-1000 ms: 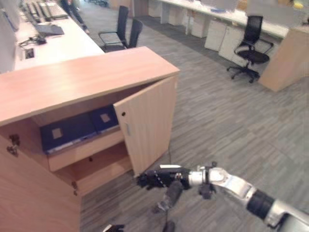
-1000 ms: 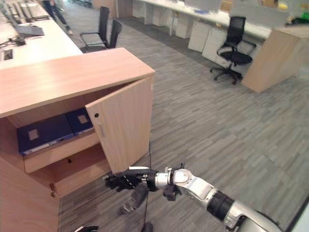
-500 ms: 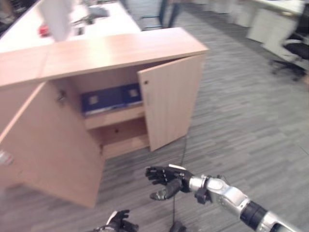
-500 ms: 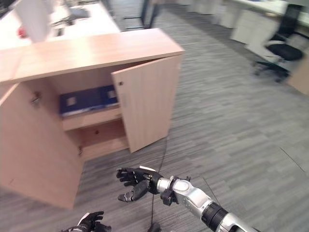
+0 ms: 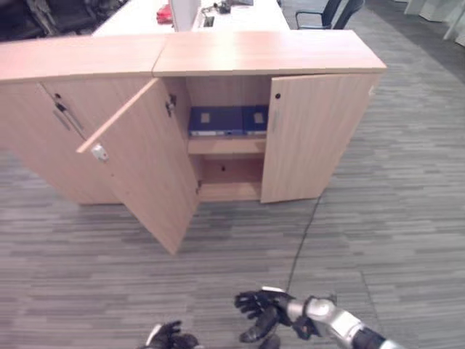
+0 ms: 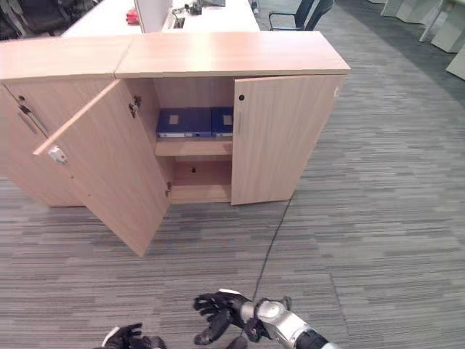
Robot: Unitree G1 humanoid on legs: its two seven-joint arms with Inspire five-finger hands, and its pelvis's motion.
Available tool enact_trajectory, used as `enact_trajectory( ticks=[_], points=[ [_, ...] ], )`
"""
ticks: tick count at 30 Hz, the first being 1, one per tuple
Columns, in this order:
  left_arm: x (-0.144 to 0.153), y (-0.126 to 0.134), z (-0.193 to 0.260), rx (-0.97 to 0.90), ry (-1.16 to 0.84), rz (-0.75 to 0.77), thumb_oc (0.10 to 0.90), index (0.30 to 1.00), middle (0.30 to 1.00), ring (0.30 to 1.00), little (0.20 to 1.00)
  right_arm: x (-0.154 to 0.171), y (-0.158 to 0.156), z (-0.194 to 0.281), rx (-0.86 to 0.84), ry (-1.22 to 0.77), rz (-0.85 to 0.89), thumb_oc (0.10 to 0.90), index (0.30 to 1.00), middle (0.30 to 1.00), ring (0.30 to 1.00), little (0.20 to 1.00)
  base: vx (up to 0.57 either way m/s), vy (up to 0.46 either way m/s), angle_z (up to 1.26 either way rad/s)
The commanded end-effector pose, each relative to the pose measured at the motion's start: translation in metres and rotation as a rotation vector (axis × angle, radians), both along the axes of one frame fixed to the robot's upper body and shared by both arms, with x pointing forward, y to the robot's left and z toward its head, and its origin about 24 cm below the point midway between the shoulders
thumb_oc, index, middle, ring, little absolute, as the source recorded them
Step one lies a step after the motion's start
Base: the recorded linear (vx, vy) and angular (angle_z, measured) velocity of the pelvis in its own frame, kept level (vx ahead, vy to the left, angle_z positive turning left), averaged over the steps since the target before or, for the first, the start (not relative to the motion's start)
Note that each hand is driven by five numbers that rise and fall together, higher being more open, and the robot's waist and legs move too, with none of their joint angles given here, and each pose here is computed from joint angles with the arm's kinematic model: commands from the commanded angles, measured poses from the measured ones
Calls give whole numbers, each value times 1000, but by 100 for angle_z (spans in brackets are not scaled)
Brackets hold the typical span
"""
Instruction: Put the empty folder in the office cabinet
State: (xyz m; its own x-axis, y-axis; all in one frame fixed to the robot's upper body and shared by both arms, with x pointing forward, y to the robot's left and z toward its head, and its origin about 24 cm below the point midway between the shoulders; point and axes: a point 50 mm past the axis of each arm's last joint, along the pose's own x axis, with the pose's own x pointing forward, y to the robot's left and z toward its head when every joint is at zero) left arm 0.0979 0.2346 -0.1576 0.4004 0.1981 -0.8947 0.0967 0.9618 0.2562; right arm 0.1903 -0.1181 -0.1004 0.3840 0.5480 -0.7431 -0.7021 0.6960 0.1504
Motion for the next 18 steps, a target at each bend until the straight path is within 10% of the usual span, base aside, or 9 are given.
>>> enact_trajectory(
  ticks=[1, 10, 18],
  points=[
    [-16, 4, -3, 9, 40, 0, 800, 900, 900, 900, 900, 26, 44, 29, 207, -142, -11, 800, 900, 900, 900, 900, 10, 86, 28],
    [-19, 8, -4, 40, 52, 41, 800, 900, 900, 900, 900, 18, 37, 6, 97, -89, -103, 800, 900, 900, 900, 900, 11, 86, 23],
    [-13, 10, -2, 63, 30, 114, 800, 900, 900, 900, 900, -2, 3, -34, -333, -58, -32, 800, 900, 900, 900, 900, -21, 84, 15]
  ],
)
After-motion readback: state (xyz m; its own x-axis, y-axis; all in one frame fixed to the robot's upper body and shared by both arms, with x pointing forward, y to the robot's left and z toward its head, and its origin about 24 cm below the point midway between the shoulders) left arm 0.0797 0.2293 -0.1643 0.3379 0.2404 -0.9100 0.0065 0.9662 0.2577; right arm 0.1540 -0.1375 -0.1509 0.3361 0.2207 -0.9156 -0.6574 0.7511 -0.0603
